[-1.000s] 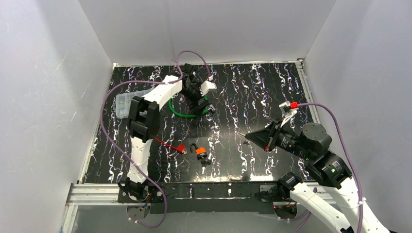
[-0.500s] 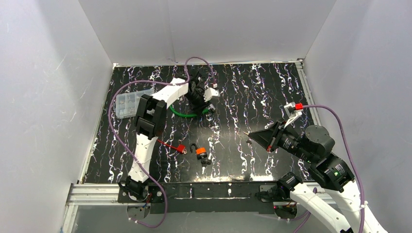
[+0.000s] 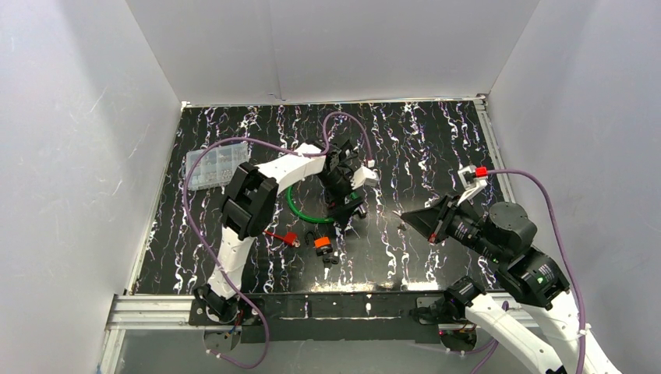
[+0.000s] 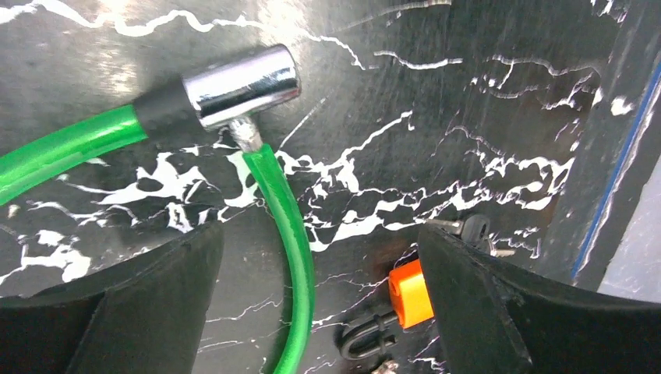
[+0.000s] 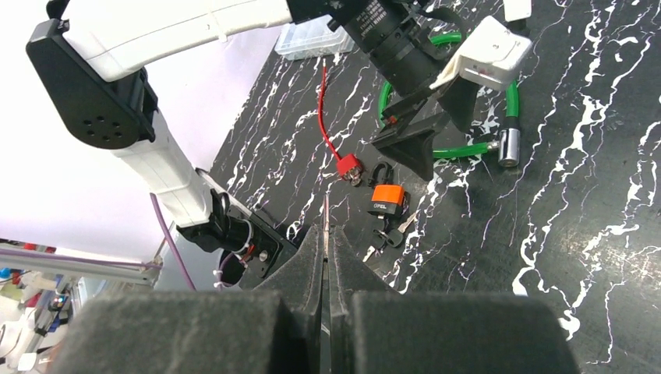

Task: Unlock with the key
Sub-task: Move the lock to the center of the board, then pick up the lock from the center of the board.

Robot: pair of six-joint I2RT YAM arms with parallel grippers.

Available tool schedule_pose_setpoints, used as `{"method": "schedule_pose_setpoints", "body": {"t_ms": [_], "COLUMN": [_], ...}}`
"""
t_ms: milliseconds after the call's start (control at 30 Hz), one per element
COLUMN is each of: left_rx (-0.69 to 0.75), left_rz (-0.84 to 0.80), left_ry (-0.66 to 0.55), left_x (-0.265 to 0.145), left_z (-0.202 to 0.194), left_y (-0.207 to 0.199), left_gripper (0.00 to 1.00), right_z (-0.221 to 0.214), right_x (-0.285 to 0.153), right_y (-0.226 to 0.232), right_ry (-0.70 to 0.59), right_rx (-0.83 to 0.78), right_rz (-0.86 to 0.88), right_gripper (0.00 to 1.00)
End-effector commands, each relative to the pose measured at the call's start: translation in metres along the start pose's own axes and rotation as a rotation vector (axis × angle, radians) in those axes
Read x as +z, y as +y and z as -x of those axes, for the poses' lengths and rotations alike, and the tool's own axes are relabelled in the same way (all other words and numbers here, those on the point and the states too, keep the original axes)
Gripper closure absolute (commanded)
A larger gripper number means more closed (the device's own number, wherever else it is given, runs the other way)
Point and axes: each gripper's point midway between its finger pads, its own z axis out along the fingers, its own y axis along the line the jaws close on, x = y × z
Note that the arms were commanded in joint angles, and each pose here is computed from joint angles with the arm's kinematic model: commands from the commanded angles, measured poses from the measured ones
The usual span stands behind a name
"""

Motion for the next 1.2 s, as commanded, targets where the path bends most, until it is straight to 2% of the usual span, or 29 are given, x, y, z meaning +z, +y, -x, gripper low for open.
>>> {"method": "schedule_pose_setpoints", "body": {"t_ms": [0,100,200,333,500,700,900,967,1033,1067,1167], "left_rx": [0.042,0.136,0.327,0.599,0.781,0.856,0.914,0.912,0.913,0.916,0.934], "left_rz": [0.052,0.095,0.144,0.173,0.211,0.23,0.074,0.049,0.033,0.024,-0.018], "left_ry": [-0.084,-0.13,-0.158,-0.159,-0.123,-0.12,-0.026,-0.012,0.01,0.022,0.075], "left_x": [-0.055,-0.081,-0.088,-0.07,-0.043,-0.03,-0.011,-0.006,0.001,0.003,0.009], "left_z": [0.029,0.045,0.051,0.051,0.049,0.059,0.036,0.033,0.027,0.024,0.012], "left_y": [0.004,0.018,0.034,0.05,0.082,0.104,0.09,0.089,0.089,0.089,0.085], "left_gripper": [0.02,0.02,0.02,0.02,0.02,0.02,0.05,0.13,0.29,0.34,0.37], "right_z": [0.018,0.021,0.023,0.02,0.019,0.016,0.017,0.017,0.017,0.018,0.02], "right_x": [-0.01,-0.017,-0.024,-0.029,-0.029,-0.026,-0.025,-0.024,-0.024,-0.025,-0.027], "right_y": [0.007,0.006,0.007,0.004,0.001,-0.002,-0.003,-0.002,-0.002,-0.002,-0.001], "right_ry": [-0.077,-0.106,-0.131,-0.126,-0.133,-0.122,-0.125,-0.124,-0.124,-0.125,-0.131], "right_rx": [-0.02,-0.017,-0.01,0.004,0.016,0.021,0.026,0.031,0.037,0.039,0.043], "right_rz": [0.009,-0.001,-0.002,-0.019,-0.028,-0.035,-0.042,-0.041,-0.043,-0.044,-0.047], "right_gripper": [0.99,0.99,0.99,0.99,0.99,0.99,0.99,0.99,0.99,0.99,0.99]}}
